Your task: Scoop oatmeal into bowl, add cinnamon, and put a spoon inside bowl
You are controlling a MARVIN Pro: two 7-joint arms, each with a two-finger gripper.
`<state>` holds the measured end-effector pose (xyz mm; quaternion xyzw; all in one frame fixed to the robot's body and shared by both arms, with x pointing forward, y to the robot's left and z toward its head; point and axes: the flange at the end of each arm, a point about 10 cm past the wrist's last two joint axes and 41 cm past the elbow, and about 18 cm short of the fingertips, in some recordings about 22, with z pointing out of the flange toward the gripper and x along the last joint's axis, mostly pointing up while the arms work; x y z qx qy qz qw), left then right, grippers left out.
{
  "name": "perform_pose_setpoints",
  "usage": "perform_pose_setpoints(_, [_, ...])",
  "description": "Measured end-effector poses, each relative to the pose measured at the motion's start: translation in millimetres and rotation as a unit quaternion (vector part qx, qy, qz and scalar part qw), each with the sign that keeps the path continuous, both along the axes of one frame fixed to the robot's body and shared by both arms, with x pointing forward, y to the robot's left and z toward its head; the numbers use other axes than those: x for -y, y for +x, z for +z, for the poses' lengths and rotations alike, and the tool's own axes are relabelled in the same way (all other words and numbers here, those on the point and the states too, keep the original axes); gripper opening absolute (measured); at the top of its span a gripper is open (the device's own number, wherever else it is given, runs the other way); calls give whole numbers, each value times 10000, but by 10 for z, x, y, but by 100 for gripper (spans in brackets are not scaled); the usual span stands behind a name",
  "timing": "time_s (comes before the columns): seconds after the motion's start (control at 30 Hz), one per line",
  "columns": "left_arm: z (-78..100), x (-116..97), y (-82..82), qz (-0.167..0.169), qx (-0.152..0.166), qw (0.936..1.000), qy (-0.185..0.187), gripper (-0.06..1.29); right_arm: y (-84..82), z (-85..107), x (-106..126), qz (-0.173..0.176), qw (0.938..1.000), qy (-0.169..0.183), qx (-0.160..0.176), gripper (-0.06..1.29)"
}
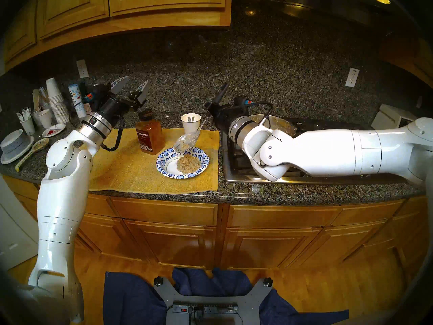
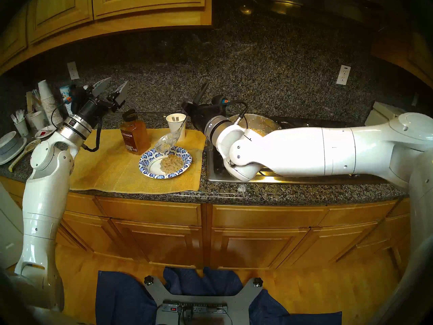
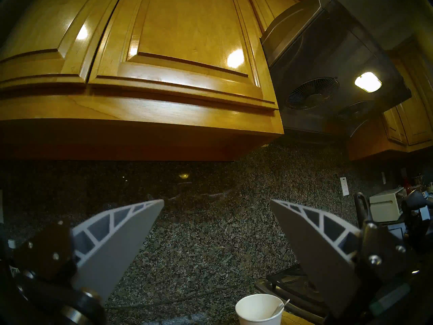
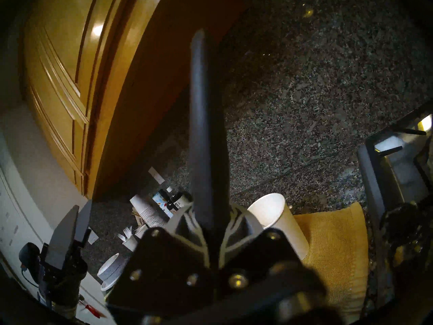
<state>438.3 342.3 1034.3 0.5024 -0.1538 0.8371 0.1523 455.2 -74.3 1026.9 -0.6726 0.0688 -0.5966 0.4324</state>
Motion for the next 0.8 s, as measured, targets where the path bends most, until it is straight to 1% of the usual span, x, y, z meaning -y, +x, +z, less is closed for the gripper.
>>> perform_pose_setpoints(0.17, [0,0,0,1,0,10000,0,123,62,121,126,-191,9996,183,-6,-3])
perform_pose_setpoints(0.27, [-1,-1,0,1,-2,10000,2,123,110,221,252,-357,9989,319,9,-3])
perform_pose_setpoints(0.3, [-1,-1,0,1,-2,10000,2,123,134,279,331,-454,9982,392,24,-3])
perform_pose_setpoints(0.43, [-1,-1,0,1,-3,10000,3,123,170,369,467,-616,9968,499,56,-3])
perform_pose_setpoints(0.53, [-1,-1,0,1,-5,10000,4,123,214,479,665,-849,9944,621,109,-3])
perform_pose_setpoints(0.57, [-1,-1,0,1,-5,10000,4,123,217,487,682,-869,9942,630,114,-3])
perform_pose_setpoints(0.8, [-1,-2,-1,2,-6,10000,6,123,267,621,1051,-1291,9884,784,190,-3])
